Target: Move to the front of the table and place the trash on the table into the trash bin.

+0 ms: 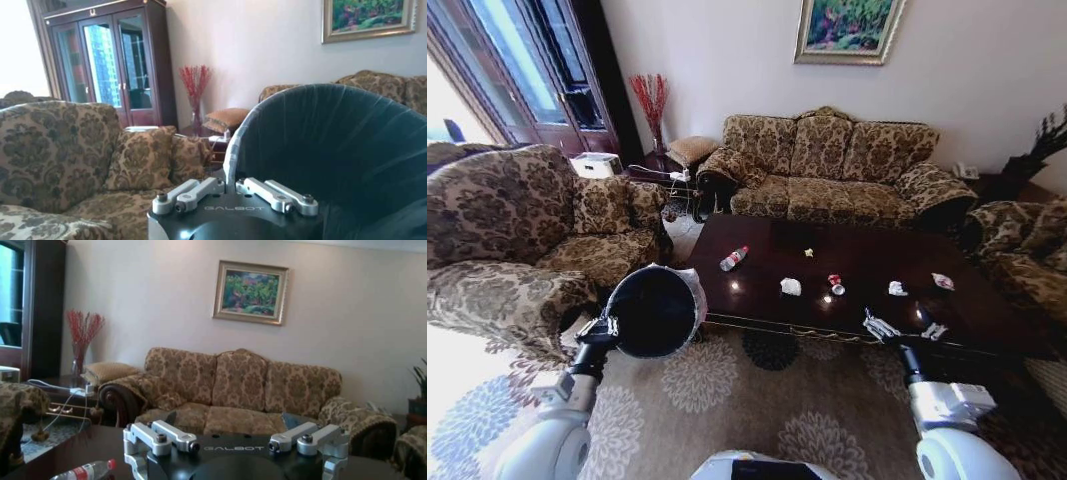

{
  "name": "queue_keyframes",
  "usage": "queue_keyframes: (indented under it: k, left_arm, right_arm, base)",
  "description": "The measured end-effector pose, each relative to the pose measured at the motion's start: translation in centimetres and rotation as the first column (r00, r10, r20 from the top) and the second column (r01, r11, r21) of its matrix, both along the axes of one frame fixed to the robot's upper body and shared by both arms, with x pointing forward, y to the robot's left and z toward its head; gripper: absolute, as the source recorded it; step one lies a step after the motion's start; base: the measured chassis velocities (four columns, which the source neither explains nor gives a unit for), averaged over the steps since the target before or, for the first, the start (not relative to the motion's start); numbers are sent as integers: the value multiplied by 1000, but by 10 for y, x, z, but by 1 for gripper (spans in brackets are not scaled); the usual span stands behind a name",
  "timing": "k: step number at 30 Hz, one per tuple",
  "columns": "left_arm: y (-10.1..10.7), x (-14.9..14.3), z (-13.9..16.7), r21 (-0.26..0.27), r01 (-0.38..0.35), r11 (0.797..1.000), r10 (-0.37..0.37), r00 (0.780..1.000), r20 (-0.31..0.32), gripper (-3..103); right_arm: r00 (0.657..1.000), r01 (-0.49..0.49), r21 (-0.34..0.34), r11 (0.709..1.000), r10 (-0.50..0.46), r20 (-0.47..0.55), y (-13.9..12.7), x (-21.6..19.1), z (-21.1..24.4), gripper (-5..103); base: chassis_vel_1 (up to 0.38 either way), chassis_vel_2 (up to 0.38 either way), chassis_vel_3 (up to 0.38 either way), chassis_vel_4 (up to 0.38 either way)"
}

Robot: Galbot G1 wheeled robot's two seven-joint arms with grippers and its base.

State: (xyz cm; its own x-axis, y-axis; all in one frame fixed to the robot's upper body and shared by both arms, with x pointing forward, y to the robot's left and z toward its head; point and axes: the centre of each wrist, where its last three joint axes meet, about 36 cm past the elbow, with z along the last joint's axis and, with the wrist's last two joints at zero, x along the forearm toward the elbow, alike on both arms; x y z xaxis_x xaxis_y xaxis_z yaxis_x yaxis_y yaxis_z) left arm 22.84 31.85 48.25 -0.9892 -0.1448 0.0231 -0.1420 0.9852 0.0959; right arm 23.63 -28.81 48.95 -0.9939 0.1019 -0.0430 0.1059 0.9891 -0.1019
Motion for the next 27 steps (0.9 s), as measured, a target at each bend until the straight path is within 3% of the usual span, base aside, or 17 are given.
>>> queue_keyframes:
  k: [14,27]
  left_arm:
    - [-1,1,-5,16,4,1000,-4,1000,16,3]
    - [-6,0,-4,33,10,999,-11,1000,27,3]
  right_arm:
    - [1000,2,-2,1000,-2,-3,-1,0,-3,100]
    - [1000,-5,-13,1000,5,8,-2,0,-9,100]
  base:
    - [-22,134,137,-22]
    - [-180,173,172,-180]
